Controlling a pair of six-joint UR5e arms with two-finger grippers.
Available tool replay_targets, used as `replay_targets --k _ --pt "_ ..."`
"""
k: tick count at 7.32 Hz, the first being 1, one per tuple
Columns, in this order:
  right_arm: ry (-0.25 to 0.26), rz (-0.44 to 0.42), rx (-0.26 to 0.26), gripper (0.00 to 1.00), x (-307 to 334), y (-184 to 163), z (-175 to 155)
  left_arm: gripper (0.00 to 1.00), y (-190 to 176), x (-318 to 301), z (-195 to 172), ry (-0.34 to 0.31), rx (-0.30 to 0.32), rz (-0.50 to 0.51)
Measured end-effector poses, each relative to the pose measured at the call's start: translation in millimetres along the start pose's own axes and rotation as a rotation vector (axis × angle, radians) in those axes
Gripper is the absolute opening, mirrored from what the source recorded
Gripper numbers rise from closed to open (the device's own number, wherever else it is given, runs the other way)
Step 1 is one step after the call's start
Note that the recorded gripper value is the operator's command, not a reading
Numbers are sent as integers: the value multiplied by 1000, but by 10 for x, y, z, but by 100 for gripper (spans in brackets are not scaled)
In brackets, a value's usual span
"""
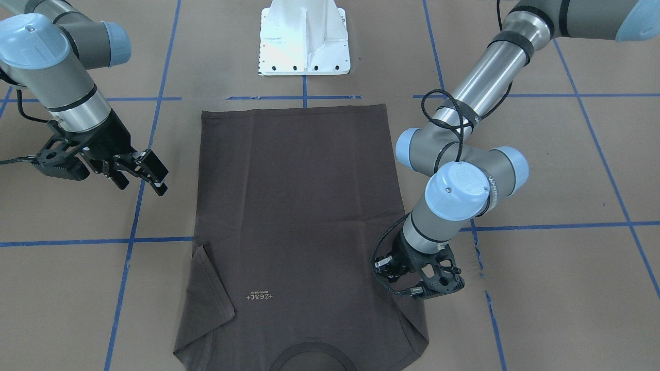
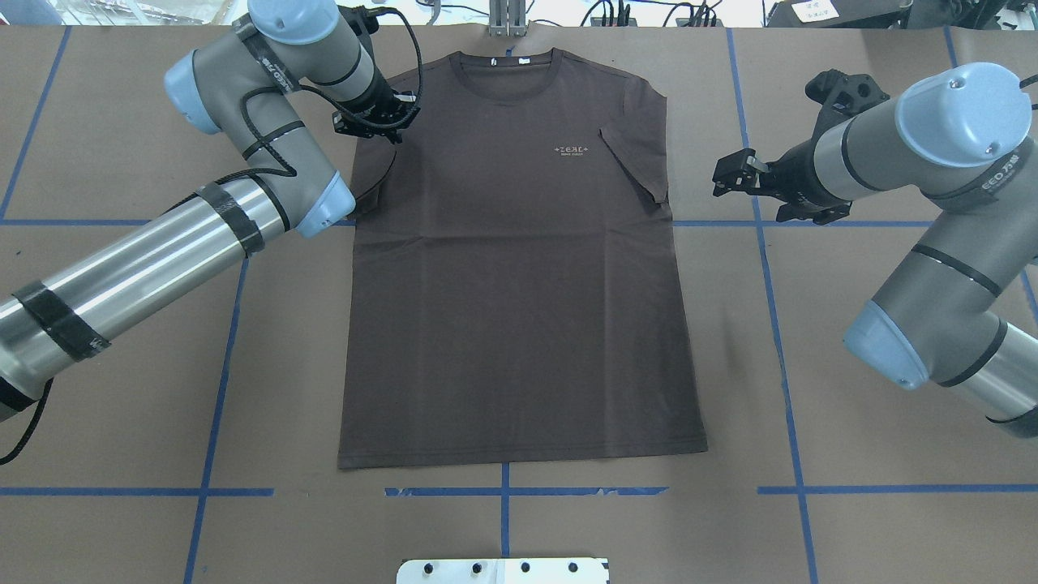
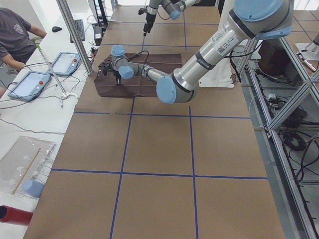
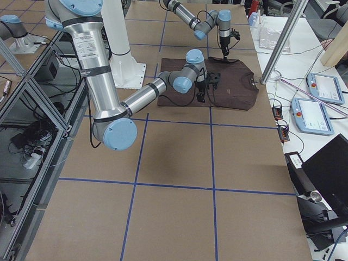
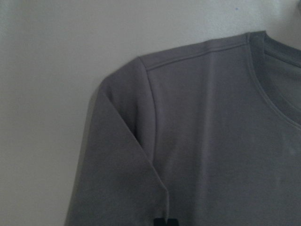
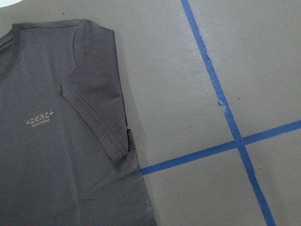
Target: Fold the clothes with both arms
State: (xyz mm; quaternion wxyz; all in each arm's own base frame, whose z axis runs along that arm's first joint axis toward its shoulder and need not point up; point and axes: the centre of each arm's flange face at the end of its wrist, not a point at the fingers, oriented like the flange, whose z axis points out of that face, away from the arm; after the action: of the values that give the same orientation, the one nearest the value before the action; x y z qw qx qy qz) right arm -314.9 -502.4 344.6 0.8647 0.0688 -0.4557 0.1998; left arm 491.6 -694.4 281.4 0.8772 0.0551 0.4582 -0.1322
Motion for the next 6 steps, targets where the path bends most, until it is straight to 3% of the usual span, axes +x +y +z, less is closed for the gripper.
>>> replay_targets --k 6 --pt "1 -1 -5 100 -12 37 23 0 -41 102 141 14 23 -15"
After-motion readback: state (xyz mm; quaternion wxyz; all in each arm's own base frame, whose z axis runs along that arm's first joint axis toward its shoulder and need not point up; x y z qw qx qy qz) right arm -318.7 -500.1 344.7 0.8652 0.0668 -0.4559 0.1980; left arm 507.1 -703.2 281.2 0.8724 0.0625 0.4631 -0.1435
